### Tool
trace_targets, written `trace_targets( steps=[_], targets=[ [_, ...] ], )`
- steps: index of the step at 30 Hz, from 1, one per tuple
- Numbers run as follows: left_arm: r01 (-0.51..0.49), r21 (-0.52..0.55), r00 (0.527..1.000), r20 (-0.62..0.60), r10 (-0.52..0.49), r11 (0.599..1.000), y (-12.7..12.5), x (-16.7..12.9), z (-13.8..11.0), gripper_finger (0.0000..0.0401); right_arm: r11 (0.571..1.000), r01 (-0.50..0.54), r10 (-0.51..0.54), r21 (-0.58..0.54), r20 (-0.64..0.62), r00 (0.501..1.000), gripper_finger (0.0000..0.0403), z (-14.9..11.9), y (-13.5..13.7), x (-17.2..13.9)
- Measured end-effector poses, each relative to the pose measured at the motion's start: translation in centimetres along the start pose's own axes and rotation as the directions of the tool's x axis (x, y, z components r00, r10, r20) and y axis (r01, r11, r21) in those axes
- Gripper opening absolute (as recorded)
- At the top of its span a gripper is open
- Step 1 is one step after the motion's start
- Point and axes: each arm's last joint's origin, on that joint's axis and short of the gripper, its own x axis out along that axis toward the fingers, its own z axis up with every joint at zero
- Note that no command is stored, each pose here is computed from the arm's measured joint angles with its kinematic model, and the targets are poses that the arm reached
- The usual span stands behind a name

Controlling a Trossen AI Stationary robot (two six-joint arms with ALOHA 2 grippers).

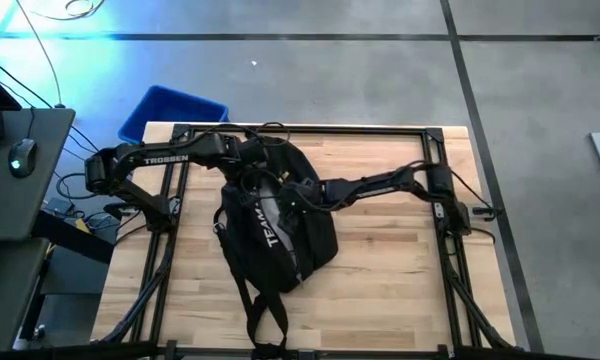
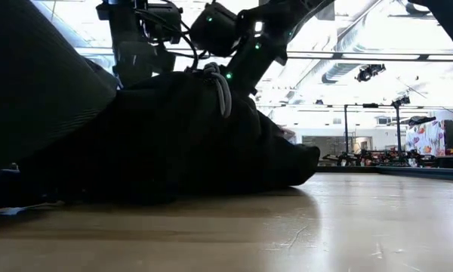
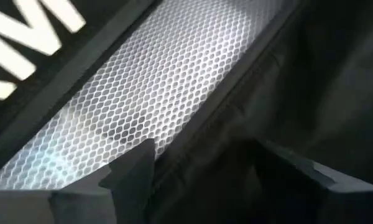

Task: Unpack backpack
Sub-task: Remove the cellphone from the backpack

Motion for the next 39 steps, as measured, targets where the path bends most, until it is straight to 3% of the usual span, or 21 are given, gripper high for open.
trace_targets(
  steps=[3, 10, 18, 23, 28, 33, 39],
  targets=[
    [0.006, 0.038, 1.000, -0.001, -0.006, 0.999, 0.0, 0.0, 0.0, 0.0000, 0.998, 0.027, -0.027, 0.051, 0.008, 1.000, 0.0188, -0.3, 0.3, 0.4],
    [-0.001, 0.082, 1.000, -0.001, 0.001, 0.997, 0.0, 0.0, 0.0, 0.0000, 0.984, 0.024, -0.019, 0.178, -0.034, 0.999, 0.0017, -0.7, 0.4, 0.1],
    [-0.047, 0.095, 0.999, -0.008, 0.048, 0.994, 0.1, 0.0, -0.1, 0.0000, 0.968, 0.063, -0.043, 0.244, -0.083, 0.996, 0.0002, 0.6, 0.1, -5.0],
    [-0.104, 0.046, 0.994, -0.037, 0.106, 0.994, 0.4, 0.3, -0.6, 0.0000, 0.928, 0.229, -0.179, 0.294, -0.187, 0.966, 0.0001, 0.2, -1.4, -9.1],
    [-0.076, -0.032, 0.994, -0.082, 0.074, 0.997, 1.7, 2.8, -3.3, 0.0000, 0.883, 0.393, -0.294, 0.256, -0.351, 0.889, 0.0000, -1.2, -3.5, -10.5],
    [-0.077, -0.087, 0.990, -0.125, 0.066, 0.993, 2.1, 4.4, -7.0, 0.0000, 0.882, 0.435, -0.313, 0.180, -0.465, 0.828, 0.0000, -3.5, -5.1, -10.1],
    [-0.090, -0.154, 0.996, -0.038, 0.085, 0.984, 2.2, 3.7, -8.8, 0.0000, 0.858, 0.438, -0.274, 0.269, -0.480, 0.833, 0.0000, -6.0, -6.9, -12.1]
  ],
)
